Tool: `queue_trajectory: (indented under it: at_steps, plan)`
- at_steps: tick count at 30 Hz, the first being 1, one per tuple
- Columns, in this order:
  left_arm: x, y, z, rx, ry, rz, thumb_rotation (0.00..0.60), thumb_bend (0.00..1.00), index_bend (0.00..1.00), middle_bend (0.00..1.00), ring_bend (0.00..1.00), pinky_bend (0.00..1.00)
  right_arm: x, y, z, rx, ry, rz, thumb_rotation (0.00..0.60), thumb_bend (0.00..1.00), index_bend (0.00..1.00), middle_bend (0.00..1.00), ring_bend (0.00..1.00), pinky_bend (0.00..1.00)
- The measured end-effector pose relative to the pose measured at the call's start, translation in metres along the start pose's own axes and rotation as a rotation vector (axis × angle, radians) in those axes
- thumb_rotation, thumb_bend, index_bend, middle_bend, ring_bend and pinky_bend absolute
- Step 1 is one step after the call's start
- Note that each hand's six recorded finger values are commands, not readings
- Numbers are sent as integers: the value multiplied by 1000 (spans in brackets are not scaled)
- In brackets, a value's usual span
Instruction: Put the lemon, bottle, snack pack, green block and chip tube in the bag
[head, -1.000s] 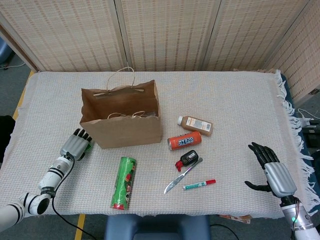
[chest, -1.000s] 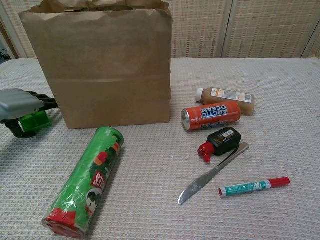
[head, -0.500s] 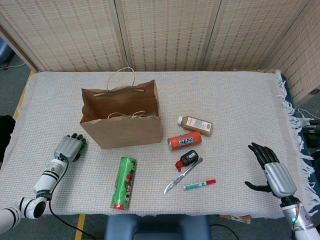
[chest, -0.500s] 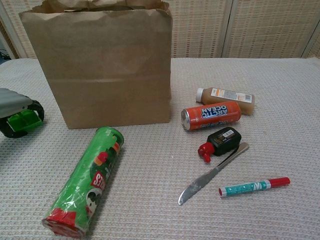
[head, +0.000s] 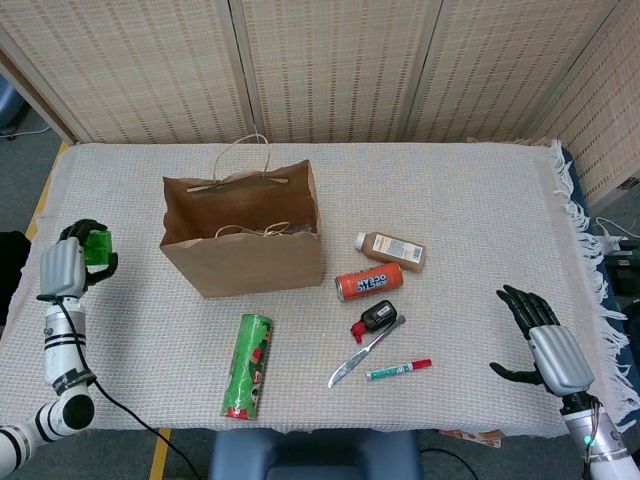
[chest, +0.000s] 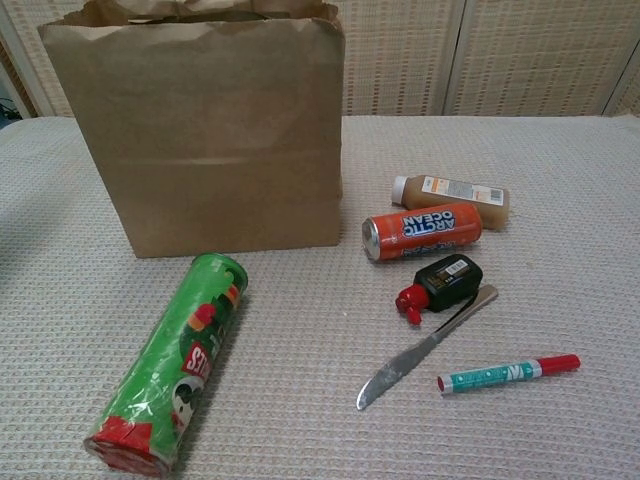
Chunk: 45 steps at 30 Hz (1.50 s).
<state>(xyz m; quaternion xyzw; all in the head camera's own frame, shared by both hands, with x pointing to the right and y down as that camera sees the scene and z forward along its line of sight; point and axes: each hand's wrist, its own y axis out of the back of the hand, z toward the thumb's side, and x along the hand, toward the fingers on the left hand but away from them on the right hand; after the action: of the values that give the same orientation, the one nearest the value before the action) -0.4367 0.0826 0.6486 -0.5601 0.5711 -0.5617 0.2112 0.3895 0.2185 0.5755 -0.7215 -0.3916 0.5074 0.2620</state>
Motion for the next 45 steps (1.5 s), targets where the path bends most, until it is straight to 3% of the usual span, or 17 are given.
queue_trajectory:
  at_steps: [3, 5, 7, 10, 18, 22, 28, 30, 32, 34, 35, 39, 45]
  plan:
    - [8, 27, 8, -275, 93, 53, 600, 626, 680, 654, 639, 719, 0, -1, 0, 3, 1, -1, 600, 26, 0, 0, 0, 0]
    - [13, 50, 23, -432, 101, 87, 600, 626, 679, 654, 639, 718, 0, -1, 1, 2, 2, 1, 600, 26, 0, 0, 0, 0]
    - [17, 72, 45, -523, 60, 110, 600, 627, 679, 654, 639, 718, 0, -2, 1, 2, 2, 2, 600, 26, 0, 0, 0, 0]
    - [18, 86, 78, -566, -22, 103, 600, 626, 680, 654, 639, 717, -1, -2, 1, 0, 1, 4, 600, 26, 0, 0, 0, 0]
    - [2, 70, 160, -513, -213, -3, 600, 622, 678, 649, 629, 709, -1, -2, 0, -3, 1, 10, 600, 26, 0, 0, 0, 0]
    - [-11, 43, 196, -447, -297, -69, 600, 617, 672, 643, 622, 705, -1, -1, 0, -5, -3, 12, 600, 26, 0, 0, 0, 0]
    - [-32, 3, 226, -352, -383, -145, 600, 606, 630, 609, 584, 678, 0, -1, 0, -10, -3, 21, 600, 26, 0, 0, 0, 0]
    - [-37, -8, 233, -327, -409, -159, 600, 559, 530, 509, 476, 589, 0, -1, 0, -10, -1, 24, 600, 26, 0, 0, 0, 0]
    - [-40, -20, 238, -279, -435, -179, 600, 450, 259, 217, 194, 354, 0, -1, 0, -9, 0, 25, 600, 26, 0, 0, 0, 0]
    - [-42, -30, 244, -240, -460, -210, 600, 398, 93, 45, 37, 211, 0, -1, 1, -13, 1, 23, 600, 26, 0, 0, 0, 0]
    - [-42, -34, 248, -225, -472, -223, 600, 383, 45, 7, 6, 169, 1, 0, 1, -16, 3, 21, 600, 26, 0, 0, 0, 0]
    - [-43, -45, 258, -183, -503, -254, 600, 372, 9, 0, 0, 126, 1, 1, 1, -17, 6, 15, 600, 25, 0, 0, 0, 0]
    - [-43, -45, 255, -184, -498, -254, 600, 370, 0, 0, 0, 125, 2, 2, 0, -15, 7, 13, 600, 25, 0, 0, 0, 0]
